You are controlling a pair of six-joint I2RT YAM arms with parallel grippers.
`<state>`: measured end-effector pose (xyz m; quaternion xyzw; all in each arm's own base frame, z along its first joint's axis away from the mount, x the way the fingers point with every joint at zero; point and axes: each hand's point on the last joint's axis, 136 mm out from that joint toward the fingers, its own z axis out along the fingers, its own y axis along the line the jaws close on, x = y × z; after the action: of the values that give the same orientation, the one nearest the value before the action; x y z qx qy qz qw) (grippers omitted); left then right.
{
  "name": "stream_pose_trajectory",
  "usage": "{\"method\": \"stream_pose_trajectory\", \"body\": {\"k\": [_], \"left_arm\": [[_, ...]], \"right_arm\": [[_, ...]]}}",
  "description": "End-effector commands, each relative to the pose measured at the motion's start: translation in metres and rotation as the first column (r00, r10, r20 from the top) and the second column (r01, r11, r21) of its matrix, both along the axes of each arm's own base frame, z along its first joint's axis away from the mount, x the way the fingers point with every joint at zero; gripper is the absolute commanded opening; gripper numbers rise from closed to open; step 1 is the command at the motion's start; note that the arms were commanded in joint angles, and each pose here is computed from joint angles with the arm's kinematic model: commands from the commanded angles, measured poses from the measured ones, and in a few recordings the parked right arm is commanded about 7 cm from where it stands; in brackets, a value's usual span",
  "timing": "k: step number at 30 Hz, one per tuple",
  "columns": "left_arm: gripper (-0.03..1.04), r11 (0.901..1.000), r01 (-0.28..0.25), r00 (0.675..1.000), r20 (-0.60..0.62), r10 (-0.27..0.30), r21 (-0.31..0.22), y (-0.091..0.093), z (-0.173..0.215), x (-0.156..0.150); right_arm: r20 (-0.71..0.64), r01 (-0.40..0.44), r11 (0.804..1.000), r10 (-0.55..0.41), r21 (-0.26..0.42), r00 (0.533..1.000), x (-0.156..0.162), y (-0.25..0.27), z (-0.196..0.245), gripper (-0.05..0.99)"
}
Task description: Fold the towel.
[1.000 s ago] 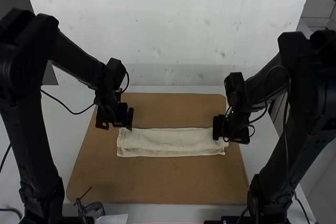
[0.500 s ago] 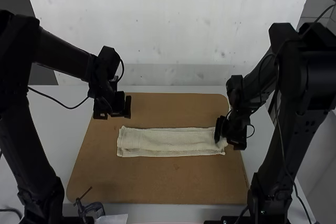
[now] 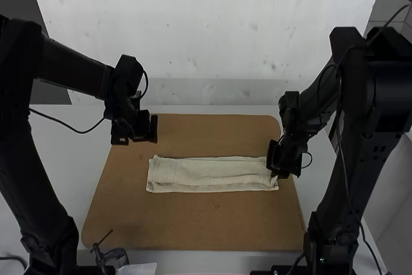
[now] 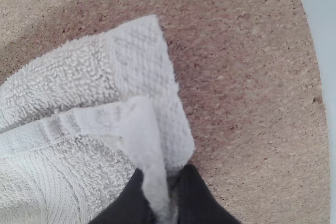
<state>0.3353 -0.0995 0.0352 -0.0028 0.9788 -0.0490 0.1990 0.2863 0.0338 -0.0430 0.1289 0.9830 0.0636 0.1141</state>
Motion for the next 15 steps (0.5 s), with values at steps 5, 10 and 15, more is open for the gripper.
{"method": "stream_pose_trajectory", "body": {"k": [5,10,15], "left_arm": [[1.0,0.9998,0.0,0.999,0.038,0.0,-0.018,0.002,0.014,-0.002],[1.0,0.9997,0.005,0.998,0.059,-0.004,-0.023,0.002,0.021,-0.002],[0.99,0.9997,0.003,0.998,0.056,-0.002,-0.022,0.003,0.019,-0.006]], "right_arm": [[-0.016,0.057,0.998,-0.057,-0.013,0.998,-0.005,-0.034,0.009,0.01],[0.033,0.11,0.993,-0.109,-0.039,0.993,0.006,-0.078,0.027,0.01],[0.079,0.177,0.982,-0.171,-0.068,0.982,0.018,-0.126,0.045,0.01]]}}
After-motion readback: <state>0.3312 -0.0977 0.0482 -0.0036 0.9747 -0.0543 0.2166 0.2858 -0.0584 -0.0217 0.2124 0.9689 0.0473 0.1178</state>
